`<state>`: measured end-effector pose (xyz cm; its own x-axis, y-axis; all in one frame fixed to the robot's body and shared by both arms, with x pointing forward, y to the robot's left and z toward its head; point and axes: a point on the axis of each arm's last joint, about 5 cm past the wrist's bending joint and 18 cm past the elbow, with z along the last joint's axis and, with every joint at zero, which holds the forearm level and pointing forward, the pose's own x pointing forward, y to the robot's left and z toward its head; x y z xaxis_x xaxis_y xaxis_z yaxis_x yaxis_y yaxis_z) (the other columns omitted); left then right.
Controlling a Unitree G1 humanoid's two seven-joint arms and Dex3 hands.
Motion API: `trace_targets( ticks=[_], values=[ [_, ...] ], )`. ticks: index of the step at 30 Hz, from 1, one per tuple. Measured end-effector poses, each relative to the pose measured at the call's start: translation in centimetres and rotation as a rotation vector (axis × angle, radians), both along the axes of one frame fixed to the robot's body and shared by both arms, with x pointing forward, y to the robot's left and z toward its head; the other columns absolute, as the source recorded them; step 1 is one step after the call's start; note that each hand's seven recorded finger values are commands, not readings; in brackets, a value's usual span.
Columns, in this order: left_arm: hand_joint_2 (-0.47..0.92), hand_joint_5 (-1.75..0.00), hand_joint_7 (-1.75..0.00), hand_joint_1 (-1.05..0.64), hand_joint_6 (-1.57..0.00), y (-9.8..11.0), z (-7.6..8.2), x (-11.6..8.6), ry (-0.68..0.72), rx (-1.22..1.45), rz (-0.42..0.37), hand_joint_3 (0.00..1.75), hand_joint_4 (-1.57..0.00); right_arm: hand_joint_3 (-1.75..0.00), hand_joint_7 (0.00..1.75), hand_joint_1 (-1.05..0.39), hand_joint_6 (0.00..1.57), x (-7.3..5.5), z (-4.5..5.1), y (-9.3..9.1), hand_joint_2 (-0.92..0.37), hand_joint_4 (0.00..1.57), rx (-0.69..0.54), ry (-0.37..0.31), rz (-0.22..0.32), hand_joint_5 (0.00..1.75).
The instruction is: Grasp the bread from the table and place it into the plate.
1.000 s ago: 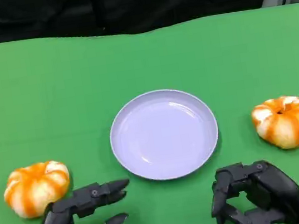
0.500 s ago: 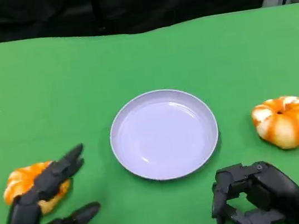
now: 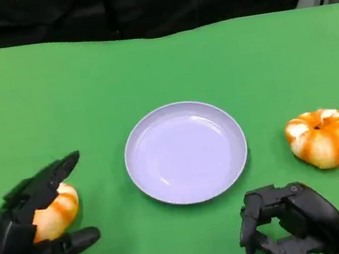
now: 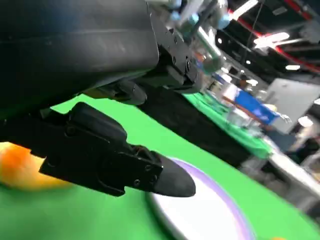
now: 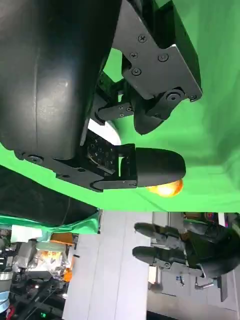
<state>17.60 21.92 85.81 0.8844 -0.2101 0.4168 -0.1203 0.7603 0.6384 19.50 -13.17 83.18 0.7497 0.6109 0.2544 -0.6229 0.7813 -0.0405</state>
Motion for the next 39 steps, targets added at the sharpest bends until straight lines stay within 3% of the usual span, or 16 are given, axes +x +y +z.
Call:
trace_targets(
  ticks=[6, 14, 39],
  values=[
    [0.92, 0.0, -0.03, -0.89, -0.55, 0.2, -0.1, 0.0, 0.025, 0.16, 0.112, 0.18, -0.41, -1.05, 1.11, 0.1, 0.91, 0.0, -0.03, 0.0, -0.59, 0.91, 0.0, 0.002, 0.001, 1.39],
    [0.92, 0.0, -0.02, -0.88, -0.57, 0.3, -0.3, 0.2, 0.087, 0.246, 0.171, 0.17, -0.4, -1.06, 1.1, 0.11, 0.91, 0.0, -0.01, 0.0, -0.59, 0.91, 0.0, -0.001, 0.001, 1.38],
    [0.92, -0.01, 0.0, -0.88, -0.55, 1.9, -3.5, 1.7, 0.306, 0.365, 0.253, 0.2, -0.43, -1.09, 1.12, 0.11, 0.91, 0.1, 0.07, 0.1, -0.57, 0.91, 0.003, -0.009, 0.008, 1.41]
  ],
)
